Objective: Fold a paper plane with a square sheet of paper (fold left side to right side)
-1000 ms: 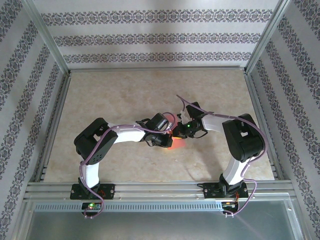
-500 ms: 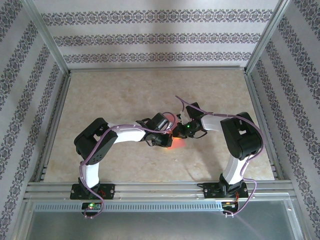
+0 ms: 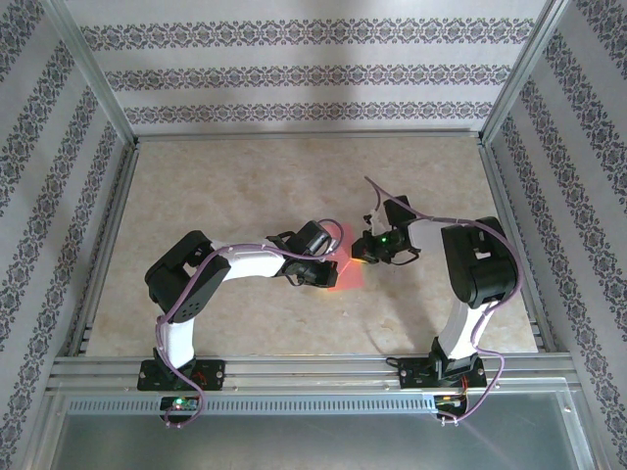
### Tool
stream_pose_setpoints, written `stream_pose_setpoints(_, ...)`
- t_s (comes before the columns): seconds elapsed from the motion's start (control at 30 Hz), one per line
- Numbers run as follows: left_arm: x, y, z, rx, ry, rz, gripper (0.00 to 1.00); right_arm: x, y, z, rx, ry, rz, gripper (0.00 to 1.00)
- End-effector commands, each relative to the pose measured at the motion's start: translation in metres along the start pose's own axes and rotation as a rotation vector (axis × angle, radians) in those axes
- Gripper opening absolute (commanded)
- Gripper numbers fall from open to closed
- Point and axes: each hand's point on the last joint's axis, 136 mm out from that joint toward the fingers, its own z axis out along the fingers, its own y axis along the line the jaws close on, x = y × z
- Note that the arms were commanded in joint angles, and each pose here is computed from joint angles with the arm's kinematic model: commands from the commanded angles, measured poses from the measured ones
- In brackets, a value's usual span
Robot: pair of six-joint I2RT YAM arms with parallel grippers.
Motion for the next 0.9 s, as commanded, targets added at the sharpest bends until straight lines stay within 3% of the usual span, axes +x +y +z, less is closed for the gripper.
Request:
stream_pose_setpoints(0.0, 0.047, 0.048, 0.012, -0.168, 0.139, -0.072, 0.00, -0.022, -0.016, -0.006, 0.049, -0.047, -0.009, 0.00)
stream_pose_setpoints(0.33, 0.037, 0.037, 0.011, -0.125, 0.102, -0.063, 0.00, -0.044, 0.002, -0.037, 0.015, -0.118, -0.017, 0.00)
stream_pose_setpoints(0.63, 0.028, 0.031, 0.011, -0.111, 0.084, -0.050, 0.00, 0.012, 0.027, -0.023, -0.047, -0.040, -0.037, 0.00)
stream_pose_setpoints(0.87, 0.029, 0.031, 0.011, -0.112, 0.085, -0.052, 0.00, 0.027, 0.036, -0.002, -0.078, 0.006, -0.067, 0.00)
